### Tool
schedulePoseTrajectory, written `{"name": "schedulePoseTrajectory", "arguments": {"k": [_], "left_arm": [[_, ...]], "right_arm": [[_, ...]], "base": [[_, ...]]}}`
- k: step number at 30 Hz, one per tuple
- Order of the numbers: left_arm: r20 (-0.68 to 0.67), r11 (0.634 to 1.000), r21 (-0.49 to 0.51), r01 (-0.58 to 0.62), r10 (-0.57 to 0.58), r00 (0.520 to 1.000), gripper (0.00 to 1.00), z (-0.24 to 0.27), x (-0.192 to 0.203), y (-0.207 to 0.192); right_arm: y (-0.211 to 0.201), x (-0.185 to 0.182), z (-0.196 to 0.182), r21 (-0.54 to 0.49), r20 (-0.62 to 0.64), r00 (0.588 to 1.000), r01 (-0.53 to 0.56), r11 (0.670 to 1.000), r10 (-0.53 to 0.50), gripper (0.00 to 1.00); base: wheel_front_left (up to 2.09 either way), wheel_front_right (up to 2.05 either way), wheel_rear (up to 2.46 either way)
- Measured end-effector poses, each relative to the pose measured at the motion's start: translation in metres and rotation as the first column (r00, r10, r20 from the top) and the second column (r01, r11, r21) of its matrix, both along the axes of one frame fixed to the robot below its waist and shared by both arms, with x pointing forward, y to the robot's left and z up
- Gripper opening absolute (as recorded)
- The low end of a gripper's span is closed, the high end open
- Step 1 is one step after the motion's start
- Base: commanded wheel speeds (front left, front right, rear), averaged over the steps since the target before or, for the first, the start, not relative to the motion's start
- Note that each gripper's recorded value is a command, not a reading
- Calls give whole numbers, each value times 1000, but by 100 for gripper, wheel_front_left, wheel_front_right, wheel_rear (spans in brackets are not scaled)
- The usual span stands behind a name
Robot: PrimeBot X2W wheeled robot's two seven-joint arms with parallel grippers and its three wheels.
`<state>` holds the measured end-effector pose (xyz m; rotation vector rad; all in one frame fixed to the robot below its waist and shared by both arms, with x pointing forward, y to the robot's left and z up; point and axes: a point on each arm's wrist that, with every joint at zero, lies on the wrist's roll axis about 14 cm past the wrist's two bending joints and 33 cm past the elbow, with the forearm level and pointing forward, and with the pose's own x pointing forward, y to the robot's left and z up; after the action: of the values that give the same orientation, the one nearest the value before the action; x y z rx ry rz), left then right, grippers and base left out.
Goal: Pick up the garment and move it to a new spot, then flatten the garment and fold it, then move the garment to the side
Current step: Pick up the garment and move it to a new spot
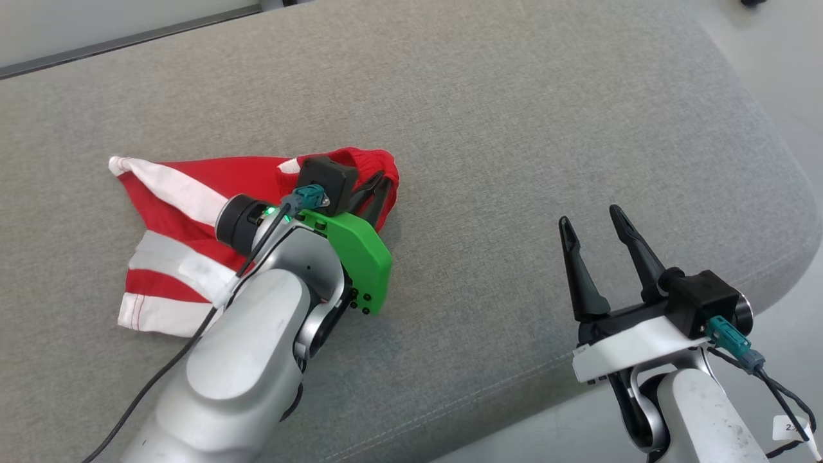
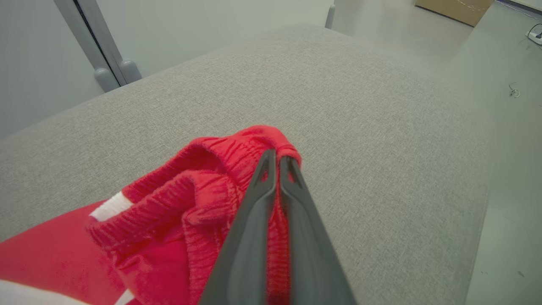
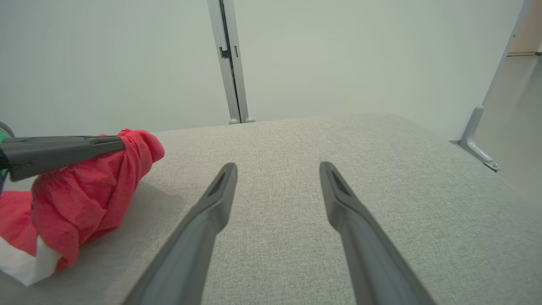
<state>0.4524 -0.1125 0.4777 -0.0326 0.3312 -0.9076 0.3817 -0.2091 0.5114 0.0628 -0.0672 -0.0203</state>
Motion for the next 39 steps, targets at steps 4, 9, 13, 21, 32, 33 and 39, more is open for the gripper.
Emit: {"name": "schedulePoseTrajectory", "arguments": {"k": [4,9,13,21,32,33,39], "left_arm": [[-71,996,45,83,-80,994,9,-30,-9,-22],[-75,986,38,162,-159,984,100,-39,-18,-43],[-26,975,-3,222,-222,975,100,-31,-29,-58],[125,972,-138,190,-173,977,100,25,-24,-50],[141,945,-247,-214,253,957,100,61,22,70],[142,933,-253,-254,295,945,100,63,24,85],[124,815,-294,-499,550,826,100,66,30,178]], "right_arm": [[-13,-7,-10,2,-31,999,43,999,-43,100],[-24,-12,-17,-5,-54,995,80,997,-80,100],[-33,-14,-24,-14,-73,992,107,994,-108,100],[-20,5,-16,-40,-42,998,50,998,-52,100],[26,31,-7,-48,-19,996,-90,995,89,100],[30,33,-6,-50,-19,995,-103,993,102,100],[55,41,-2,-47,-8,985,-172,984,171,100]], "base": [[0,0,0],[0,0,0],[0,0,0],[0,0,0],[0,0,0],[0,0,0],[0,0,0]]}}
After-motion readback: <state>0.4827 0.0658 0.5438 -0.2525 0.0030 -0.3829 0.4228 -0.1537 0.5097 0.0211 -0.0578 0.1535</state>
